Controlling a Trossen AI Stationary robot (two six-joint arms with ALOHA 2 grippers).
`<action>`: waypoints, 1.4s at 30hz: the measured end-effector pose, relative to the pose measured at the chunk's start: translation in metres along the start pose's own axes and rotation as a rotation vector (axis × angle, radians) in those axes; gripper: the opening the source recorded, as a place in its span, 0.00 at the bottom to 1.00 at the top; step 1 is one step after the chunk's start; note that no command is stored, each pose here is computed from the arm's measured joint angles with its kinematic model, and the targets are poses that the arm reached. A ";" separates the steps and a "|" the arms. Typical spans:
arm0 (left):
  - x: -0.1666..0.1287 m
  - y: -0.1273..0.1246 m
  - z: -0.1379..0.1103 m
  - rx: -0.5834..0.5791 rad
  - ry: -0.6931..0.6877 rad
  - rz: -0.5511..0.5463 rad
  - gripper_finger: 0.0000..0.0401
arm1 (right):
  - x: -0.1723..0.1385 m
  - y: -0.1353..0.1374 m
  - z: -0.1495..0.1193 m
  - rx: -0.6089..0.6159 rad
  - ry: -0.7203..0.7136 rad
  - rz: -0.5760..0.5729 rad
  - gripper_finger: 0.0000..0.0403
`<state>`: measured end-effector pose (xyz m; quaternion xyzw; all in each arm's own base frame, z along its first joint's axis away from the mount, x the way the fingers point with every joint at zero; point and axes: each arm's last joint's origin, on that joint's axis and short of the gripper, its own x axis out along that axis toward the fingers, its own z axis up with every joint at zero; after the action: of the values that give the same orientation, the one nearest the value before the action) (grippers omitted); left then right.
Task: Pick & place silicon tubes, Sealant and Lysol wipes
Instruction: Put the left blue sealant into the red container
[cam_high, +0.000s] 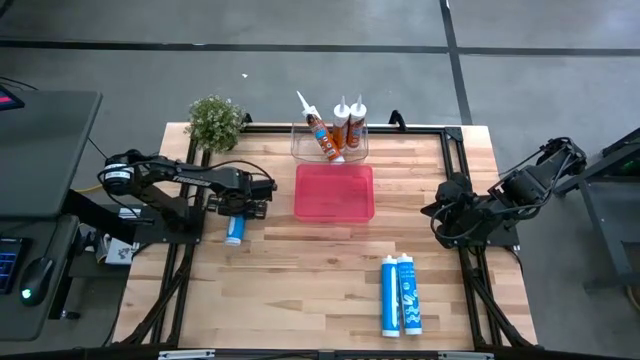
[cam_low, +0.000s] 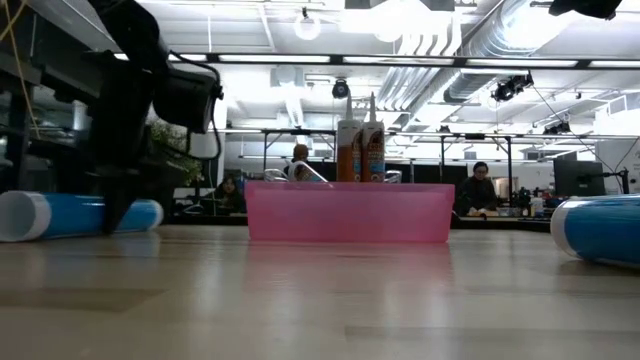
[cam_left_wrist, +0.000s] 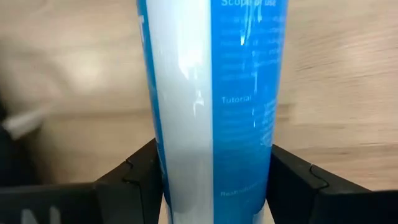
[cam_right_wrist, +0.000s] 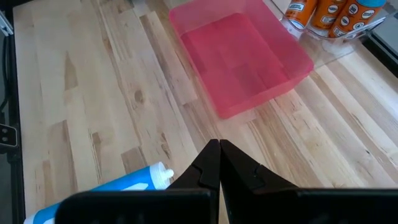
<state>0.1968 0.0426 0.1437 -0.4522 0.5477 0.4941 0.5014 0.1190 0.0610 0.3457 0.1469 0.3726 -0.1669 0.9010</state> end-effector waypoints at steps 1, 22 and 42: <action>-0.001 -0.002 0.001 0.014 -0.007 -0.010 0.50 | 0.000 0.000 0.000 0.000 0.000 0.000 0.00; -0.053 0.015 -0.002 0.118 -0.179 -0.288 0.49 | 0.000 0.000 0.000 0.007 -0.005 -0.004 0.00; -0.106 -0.009 0.007 0.562 -0.668 -0.772 0.49 | 0.000 0.000 0.001 0.007 -0.018 -0.014 0.00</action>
<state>0.2163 0.0486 0.2487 -0.2884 0.2655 0.2271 0.8915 0.1192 0.0605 0.3459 0.1459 0.3649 -0.1759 0.9025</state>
